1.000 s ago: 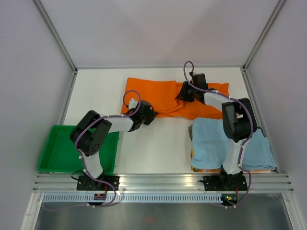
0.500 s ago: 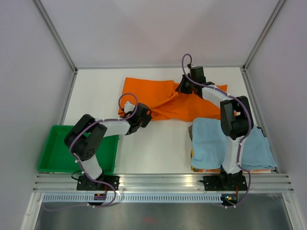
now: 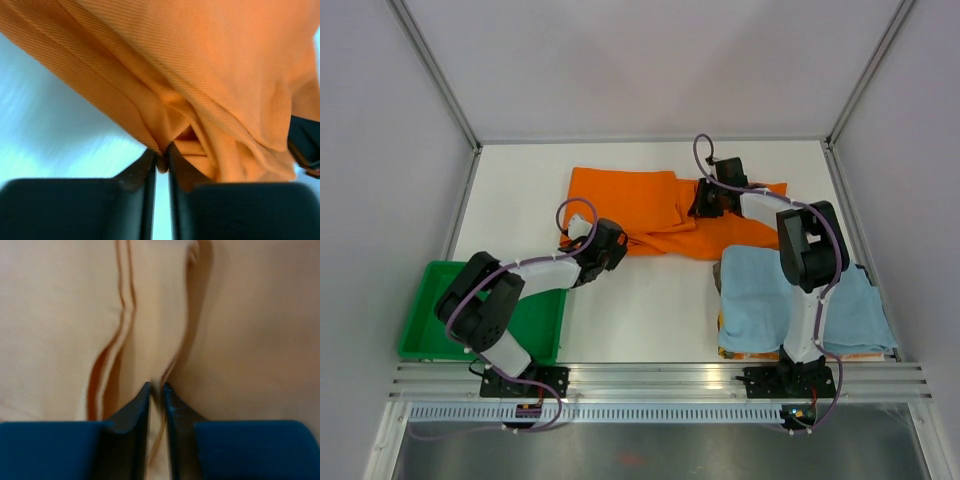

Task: Fold and stack the trousers
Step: Fold the trousers

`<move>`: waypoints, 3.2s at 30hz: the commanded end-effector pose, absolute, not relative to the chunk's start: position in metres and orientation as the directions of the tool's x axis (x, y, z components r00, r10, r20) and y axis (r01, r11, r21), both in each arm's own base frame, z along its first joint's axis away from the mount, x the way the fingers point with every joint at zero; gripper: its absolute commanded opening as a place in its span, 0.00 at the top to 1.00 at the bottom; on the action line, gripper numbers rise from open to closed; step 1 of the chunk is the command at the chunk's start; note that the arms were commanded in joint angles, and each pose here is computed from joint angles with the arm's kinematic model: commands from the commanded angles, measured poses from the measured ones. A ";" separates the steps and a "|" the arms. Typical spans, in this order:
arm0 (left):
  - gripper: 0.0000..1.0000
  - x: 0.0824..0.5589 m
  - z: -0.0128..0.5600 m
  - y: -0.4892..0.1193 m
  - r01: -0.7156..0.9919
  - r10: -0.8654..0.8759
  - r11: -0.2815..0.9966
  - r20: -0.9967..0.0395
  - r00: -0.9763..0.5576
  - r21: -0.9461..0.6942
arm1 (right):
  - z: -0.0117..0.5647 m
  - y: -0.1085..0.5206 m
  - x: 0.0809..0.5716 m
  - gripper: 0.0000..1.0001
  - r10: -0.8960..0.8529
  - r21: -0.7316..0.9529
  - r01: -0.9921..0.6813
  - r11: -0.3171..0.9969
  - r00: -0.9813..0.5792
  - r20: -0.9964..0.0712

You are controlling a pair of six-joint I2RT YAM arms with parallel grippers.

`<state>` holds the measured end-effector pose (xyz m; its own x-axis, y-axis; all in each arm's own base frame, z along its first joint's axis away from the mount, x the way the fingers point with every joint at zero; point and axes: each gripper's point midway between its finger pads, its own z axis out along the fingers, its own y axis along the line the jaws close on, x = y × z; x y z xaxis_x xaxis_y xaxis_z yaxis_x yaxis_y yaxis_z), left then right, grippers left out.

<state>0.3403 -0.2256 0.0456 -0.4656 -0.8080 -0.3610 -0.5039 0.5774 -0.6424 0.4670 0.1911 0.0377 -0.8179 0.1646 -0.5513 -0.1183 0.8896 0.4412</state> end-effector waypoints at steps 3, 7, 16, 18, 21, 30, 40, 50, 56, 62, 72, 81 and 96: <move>0.45 0.323 0.056 -0.210 -0.465 -0.739 0.665 -0.423 -0.524 -0.584 | 0.071 0.184 0.436 0.55 0.030 0.399 -0.259 0.880 -0.806 -0.591; 0.18 0.328 0.103 -0.204 -0.374 -0.697 0.708 -0.504 -0.510 -0.599 | 0.090 0.168 0.422 0.39 -0.046 0.310 -0.290 0.906 -0.793 -0.608; 0.11 0.369 0.201 -0.194 -0.120 -0.570 0.802 -0.689 -0.447 -0.585 | 0.163 0.125 0.445 0.27 0.052 0.238 -0.168 0.957 -0.705 -0.707; 0.23 0.381 0.213 -0.226 0.072 -0.459 0.828 -0.745 -0.484 -0.556 | 0.171 0.136 0.445 0.40 0.107 0.329 -0.192 0.925 -0.697 -0.709; 0.28 0.389 0.214 -0.276 0.304 -0.339 0.794 -0.797 -0.500 -0.527 | 0.169 0.133 0.442 0.70 0.131 0.338 -0.166 0.926 -0.699 -0.703; 0.36 0.386 0.150 -0.362 0.586 -0.005 0.718 -0.845 -0.535 -0.375 | 0.101 0.026 0.419 1.00 0.371 0.277 0.251 0.927 -0.707 -0.602; 0.57 0.369 0.063 -0.390 0.490 0.057 0.778 -0.732 -0.679 -0.394 | 0.039 0.010 0.434 1.00 0.371 0.234 0.289 0.928 -0.750 -0.547; 0.65 0.331 0.026 -0.356 0.438 0.112 0.817 -0.641 -0.759 -0.376 | 0.030 -0.018 0.465 1.00 0.390 0.192 0.345 0.919 -0.723 -0.569; 0.61 0.315 0.067 -0.362 0.467 0.075 0.762 -0.655 -0.752 -0.449 | 0.047 -0.021 0.469 1.00 0.376 0.201 0.322 0.925 -0.711 -0.594; 0.23 0.336 0.175 -0.320 0.438 -0.090 0.743 -0.724 -0.684 -0.506 | 0.092 0.001 0.470 0.87 0.344 0.291 0.199 0.936 -0.699 -0.627; 0.13 0.424 0.185 -0.106 0.108 -0.319 0.875 -0.729 -0.606 -0.472 | 0.143 0.036 0.462 0.57 0.338 0.414 0.046 0.909 -0.663 -0.668; 0.16 0.450 0.120 -0.043 0.056 -0.314 0.879 -0.663 -0.680 -0.474 | 0.147 0.175 0.459 0.67 0.236 0.479 -0.174 0.860 -0.697 -0.677; 0.45 0.454 0.057 -0.063 0.105 -0.307 0.820 -0.586 -0.750 -0.563 | 0.097 0.216 0.459 0.74 0.196 0.449 -0.151 0.881 -0.747 -0.636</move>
<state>0.4446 -0.0543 0.0516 -0.7682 -0.3377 -0.5439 0.0175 0.8382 -0.5451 0.4492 0.1981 0.0937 -0.7712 0.1957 -0.6057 -0.1289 0.8838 0.4497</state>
